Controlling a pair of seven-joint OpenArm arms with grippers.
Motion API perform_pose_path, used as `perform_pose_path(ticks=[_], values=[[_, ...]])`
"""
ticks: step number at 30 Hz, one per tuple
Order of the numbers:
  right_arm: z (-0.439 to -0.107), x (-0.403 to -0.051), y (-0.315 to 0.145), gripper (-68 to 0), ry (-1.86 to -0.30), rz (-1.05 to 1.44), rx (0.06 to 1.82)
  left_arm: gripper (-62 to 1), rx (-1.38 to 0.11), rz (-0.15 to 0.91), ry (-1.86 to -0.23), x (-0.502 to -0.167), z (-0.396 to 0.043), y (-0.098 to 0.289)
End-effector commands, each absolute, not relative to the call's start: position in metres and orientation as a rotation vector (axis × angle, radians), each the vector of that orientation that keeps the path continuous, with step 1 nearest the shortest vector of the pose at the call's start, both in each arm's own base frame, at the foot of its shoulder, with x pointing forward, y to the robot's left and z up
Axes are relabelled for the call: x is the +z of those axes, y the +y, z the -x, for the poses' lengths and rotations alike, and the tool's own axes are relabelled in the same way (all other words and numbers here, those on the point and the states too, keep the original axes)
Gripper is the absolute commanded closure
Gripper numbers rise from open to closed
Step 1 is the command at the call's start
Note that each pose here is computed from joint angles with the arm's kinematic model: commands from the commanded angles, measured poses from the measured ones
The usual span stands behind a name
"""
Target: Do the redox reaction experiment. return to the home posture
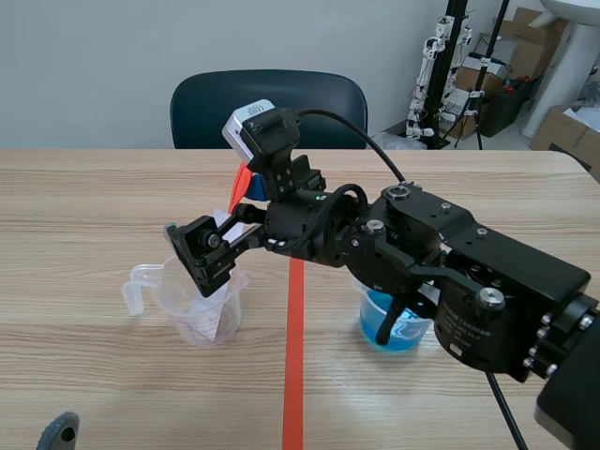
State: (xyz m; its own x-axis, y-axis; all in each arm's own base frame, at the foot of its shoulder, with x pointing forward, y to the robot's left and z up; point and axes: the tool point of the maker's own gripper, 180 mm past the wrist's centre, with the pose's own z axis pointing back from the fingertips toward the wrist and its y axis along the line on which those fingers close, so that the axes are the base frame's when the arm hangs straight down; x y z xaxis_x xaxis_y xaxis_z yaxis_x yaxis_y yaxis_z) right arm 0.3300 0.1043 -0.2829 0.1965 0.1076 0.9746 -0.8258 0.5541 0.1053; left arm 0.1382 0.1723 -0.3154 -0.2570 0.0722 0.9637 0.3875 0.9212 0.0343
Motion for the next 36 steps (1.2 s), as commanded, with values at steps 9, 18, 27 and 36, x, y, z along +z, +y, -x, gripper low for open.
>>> perform_pose_path(ticks=[9,18,27,36], values=[[-0.339,-0.261,0.105,-67.9,-1.279,-0.766,0.736,-62.3,-0.298,0.342,-1.836,-0.311,-0.138,0.173],[-0.349,-0.230,0.109,-67.9,-1.365,-0.728,0.811,-62.3,-0.262,0.326,-1.893,-0.298,-0.131,0.189],[-0.354,-0.147,0.095,-67.9,-1.585,-0.705,0.820,-62.3,-0.215,0.193,-1.930,-0.285,-0.128,0.229],[-0.347,-0.094,0.044,-67.9,-1.768,-0.490,0.821,-62.3,-0.398,0.212,-1.837,-0.275,-0.143,0.239]])
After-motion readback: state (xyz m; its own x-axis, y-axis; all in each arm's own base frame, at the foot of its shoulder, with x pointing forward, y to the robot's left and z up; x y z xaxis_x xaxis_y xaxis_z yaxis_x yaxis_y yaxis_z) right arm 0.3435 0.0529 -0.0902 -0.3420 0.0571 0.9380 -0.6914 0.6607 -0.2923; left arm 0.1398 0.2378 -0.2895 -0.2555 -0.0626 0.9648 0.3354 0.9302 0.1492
